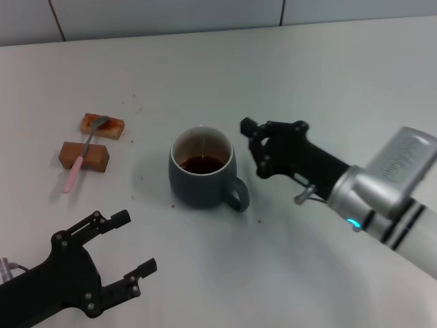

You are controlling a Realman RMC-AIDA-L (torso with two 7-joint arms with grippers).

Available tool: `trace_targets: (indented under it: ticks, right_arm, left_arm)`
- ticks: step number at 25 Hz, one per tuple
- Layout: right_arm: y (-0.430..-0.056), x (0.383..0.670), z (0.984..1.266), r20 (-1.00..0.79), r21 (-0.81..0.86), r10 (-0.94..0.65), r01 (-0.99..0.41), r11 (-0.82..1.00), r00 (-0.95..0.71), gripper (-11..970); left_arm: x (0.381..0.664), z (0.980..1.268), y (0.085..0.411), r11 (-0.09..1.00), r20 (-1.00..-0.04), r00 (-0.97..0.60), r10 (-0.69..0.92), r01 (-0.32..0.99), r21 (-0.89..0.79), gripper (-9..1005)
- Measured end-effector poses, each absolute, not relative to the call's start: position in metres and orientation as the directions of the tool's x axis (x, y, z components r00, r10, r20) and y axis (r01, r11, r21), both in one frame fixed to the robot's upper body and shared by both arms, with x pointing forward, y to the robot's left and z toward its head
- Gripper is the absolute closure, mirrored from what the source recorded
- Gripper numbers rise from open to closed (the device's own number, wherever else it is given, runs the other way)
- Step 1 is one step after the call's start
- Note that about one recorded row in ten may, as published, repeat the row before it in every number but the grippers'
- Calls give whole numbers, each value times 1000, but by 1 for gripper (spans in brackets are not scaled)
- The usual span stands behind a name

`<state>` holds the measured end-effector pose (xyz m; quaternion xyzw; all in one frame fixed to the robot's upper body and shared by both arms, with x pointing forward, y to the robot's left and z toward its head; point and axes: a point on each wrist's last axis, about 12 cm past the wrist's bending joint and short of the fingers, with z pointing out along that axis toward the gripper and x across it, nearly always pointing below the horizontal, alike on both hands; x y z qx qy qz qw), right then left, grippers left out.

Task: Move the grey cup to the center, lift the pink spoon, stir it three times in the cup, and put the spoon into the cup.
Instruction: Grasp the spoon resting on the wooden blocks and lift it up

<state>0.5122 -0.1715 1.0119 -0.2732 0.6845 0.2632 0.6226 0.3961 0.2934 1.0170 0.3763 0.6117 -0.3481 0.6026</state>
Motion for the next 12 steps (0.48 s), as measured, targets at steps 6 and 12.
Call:
trace_targets:
  ticks: [6, 12]
  right_arm:
    - [-213, 442, 1018, -985, -18, 117, -757, 653, 125, 960]
    - [-221, 392, 1009, -977, -127, 64, -803, 582, 202, 959]
  left_arm:
    - [395, 1017, 297, 506, -999, 13, 36, 862, 29, 217]
    - [393, 1016, 303, 580, -1000, 4, 2, 815, 5, 217]
